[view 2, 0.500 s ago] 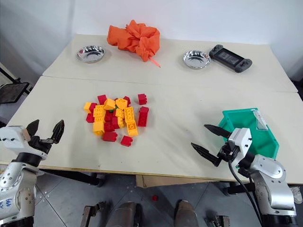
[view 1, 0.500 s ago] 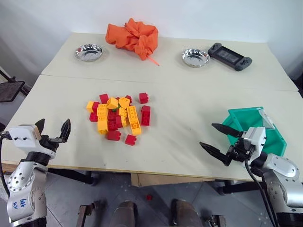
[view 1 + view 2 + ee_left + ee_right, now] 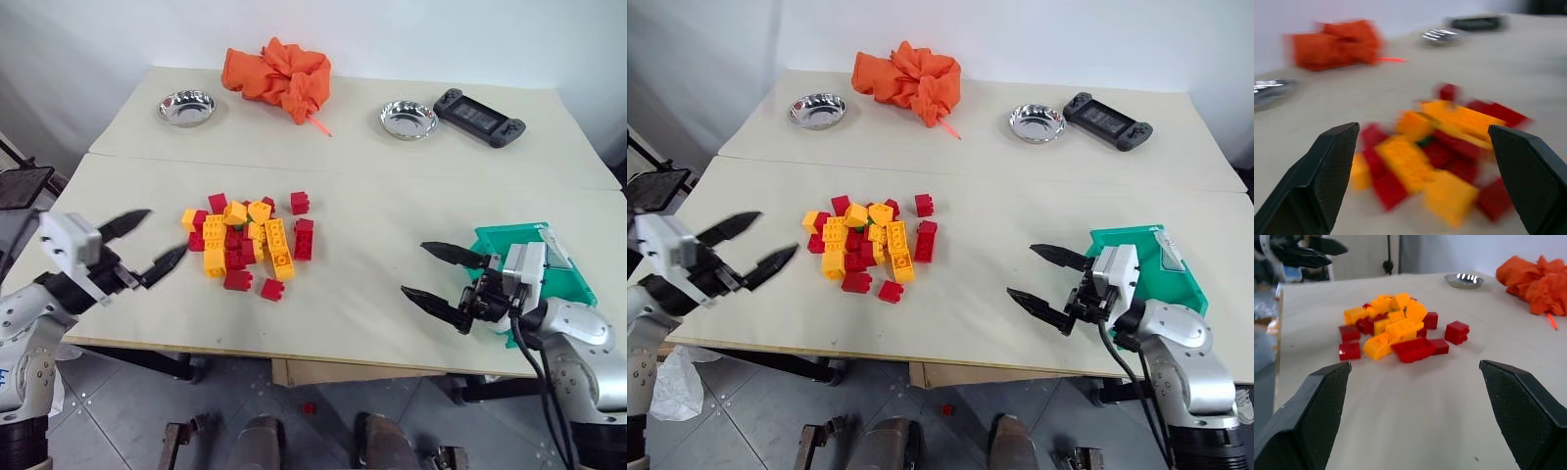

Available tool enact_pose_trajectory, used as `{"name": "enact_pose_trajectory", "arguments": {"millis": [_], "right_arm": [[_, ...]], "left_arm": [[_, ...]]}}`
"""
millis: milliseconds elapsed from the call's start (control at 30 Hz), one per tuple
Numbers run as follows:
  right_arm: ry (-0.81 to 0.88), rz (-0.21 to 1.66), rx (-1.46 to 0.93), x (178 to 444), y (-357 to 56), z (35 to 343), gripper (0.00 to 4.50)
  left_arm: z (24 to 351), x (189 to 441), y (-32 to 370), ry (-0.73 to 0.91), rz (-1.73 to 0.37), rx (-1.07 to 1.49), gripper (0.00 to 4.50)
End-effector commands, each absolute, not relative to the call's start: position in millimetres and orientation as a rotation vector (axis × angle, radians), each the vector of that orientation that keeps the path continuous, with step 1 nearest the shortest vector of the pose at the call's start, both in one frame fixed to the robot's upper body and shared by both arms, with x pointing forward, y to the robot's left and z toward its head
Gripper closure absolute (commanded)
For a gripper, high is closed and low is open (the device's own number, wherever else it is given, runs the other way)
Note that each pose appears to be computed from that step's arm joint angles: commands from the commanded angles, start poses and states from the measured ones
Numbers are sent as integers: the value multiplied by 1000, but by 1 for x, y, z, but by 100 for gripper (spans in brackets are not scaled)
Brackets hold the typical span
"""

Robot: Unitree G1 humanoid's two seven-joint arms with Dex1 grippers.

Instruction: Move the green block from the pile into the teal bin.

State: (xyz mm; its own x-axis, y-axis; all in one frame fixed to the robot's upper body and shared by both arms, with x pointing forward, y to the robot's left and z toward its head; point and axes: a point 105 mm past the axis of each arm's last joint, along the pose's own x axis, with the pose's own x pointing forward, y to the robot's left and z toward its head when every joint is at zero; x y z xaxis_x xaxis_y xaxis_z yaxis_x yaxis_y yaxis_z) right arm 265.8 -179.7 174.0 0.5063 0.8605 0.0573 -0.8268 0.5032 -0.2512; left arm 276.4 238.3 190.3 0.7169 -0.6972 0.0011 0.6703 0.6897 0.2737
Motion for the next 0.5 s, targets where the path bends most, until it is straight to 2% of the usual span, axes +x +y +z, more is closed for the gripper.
{"name": "enact_pose_trajectory", "arguments": {"millis": [33, 333, 400, 500], "right_arm": [[-195, 975, -284, 268, -205, 183, 0], [-188, 926, -305, 267, -218, 177, 0], [-188, 919, -298, 267, -217, 175, 0], [-189, 915, -292, 267, -215, 173, 0]], "left_arm": [[175, 258, 213, -61, -975, 289, 94], [143, 254, 191, -24, -1084, 314, 385], [138, 264, 186, -39, -1087, 373, 449], [144, 290, 169, -101, -1062, 342, 449]]}}
